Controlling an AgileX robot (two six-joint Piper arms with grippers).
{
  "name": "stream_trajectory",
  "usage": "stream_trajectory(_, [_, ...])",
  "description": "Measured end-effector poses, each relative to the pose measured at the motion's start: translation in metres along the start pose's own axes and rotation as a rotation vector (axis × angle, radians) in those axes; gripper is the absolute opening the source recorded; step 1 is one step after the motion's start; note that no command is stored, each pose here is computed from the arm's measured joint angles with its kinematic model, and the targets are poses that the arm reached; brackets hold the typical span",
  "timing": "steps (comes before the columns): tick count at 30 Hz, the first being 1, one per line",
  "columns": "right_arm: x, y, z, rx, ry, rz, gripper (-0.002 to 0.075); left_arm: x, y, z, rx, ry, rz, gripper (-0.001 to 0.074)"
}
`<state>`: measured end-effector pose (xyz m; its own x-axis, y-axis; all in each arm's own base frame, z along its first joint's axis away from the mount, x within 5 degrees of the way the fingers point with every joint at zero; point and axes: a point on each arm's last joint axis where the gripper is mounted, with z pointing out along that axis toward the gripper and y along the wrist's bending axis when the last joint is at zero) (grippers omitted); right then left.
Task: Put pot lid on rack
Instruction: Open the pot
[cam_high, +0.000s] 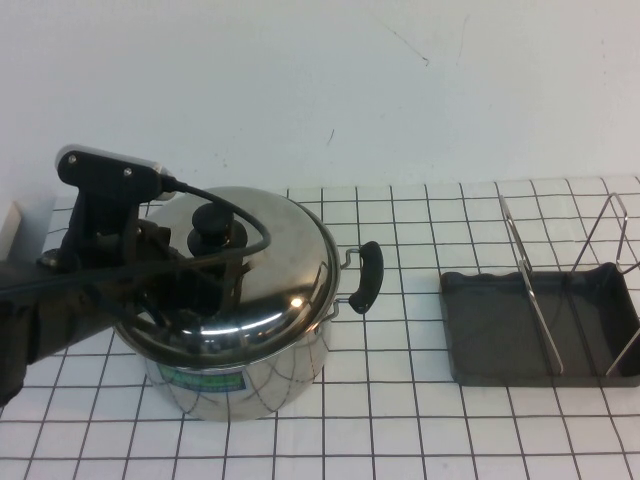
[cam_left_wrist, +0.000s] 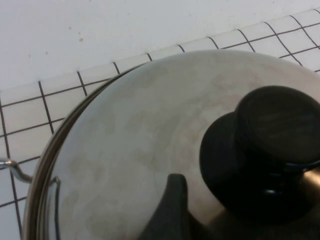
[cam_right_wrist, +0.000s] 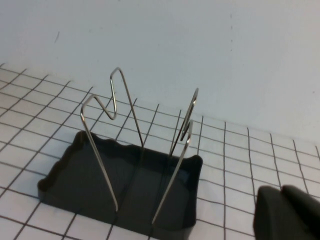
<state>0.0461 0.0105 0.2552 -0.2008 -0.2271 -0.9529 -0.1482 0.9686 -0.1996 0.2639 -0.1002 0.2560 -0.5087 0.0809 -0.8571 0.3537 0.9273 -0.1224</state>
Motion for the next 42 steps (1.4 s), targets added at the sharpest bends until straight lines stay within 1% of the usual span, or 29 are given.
stream_trajectory(11, [0.0,0.0,0.002,-0.004,0.011,-0.025,0.0011,-0.02,-0.005,0.001,0.045,-0.048,-0.011,0.0646])
stream_trajectory(20, [0.0,0.0,0.002,-0.004,0.011,-0.032,0.0011,-0.012,-0.003,0.018,0.04,-0.003,-0.019,0.0646])
stream_trajectory(26, [0.0,0.0,0.002,-0.004,0.011,-0.032,0.0011,-0.013,-0.003,0.02,0.041,-0.008,-0.058,0.0643])
stream_trajectory(29, [0.0,0.0,0.002,-0.004,0.011,-0.032,0.0011,-0.013,-0.003,0.021,0.041,-0.01,-0.062,0.0596])
stream_trajectory(31, [0.0,0.0,0.002,-0.004,0.011,-0.032,0.0011,-0.013,-0.003,0.022,0.04,-0.01,-0.052,0.0536])
stream_trajectory(34, [0.0,0.0,0.002,-0.004,0.011,-0.034,0.0011,-0.013,-0.003,0.022,0.04,-0.011,-0.042,0.0407])
stream_trajectory(40, [0.0,0.0,0.002,-0.004,0.011,-0.035,0.0011,-0.013,-0.007,0.021,0.086,-0.014,0.005,0.0401])
stream_trajectory(41, [0.0,0.0,0.002,-0.004,0.011,-0.035,0.0011,-0.013,-0.009,0.021,0.105,-0.015,0.017,0.0368])
stream_trajectory(42, [0.0,0.0,0.002,-0.004,0.011,-0.035,0.0011,-0.014,-0.01,0.021,0.121,-0.018,0.018,0.032])
